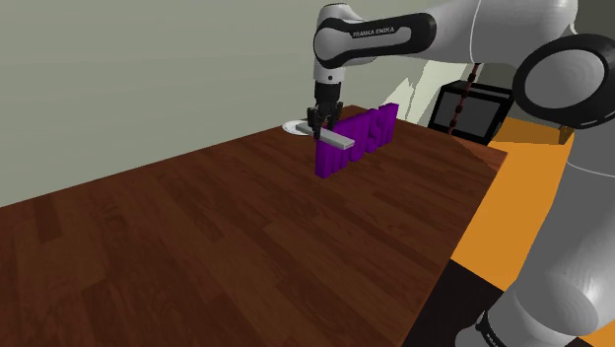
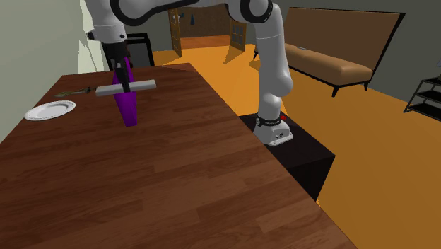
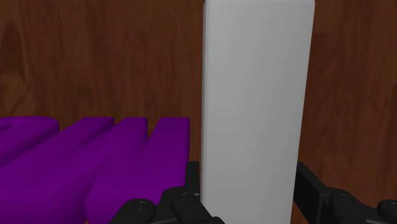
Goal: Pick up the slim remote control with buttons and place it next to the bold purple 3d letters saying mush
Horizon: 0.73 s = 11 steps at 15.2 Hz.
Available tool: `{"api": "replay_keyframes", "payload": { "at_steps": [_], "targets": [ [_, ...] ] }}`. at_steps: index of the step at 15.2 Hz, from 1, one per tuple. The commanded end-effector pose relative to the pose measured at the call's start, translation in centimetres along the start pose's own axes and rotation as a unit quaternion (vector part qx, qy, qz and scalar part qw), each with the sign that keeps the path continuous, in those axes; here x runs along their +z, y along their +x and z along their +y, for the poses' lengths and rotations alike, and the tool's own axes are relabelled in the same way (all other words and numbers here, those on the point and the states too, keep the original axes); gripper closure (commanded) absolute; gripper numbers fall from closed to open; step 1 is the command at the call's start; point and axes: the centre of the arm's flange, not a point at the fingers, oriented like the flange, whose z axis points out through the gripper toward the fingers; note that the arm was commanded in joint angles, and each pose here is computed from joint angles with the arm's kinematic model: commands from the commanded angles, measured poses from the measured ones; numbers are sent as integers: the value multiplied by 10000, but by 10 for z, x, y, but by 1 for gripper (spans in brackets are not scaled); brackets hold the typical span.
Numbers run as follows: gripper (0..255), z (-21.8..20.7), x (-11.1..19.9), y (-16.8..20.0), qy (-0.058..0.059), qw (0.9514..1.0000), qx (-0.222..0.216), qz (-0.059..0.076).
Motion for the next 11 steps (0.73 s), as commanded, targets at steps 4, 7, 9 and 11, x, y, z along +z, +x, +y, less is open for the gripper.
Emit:
{"api": "replay_keyframes", "payload": {
  "at_steps": [4,7,9,11],
  "targets": [
    [255,-1,26,1,0,10000,0,6],
    [255,-1,42,1,0,10000,0,6],
    [255,-1,52,2,0,10000,0,6],
    [255,-1,63,2,0,10000,0,6]
  ]
}}
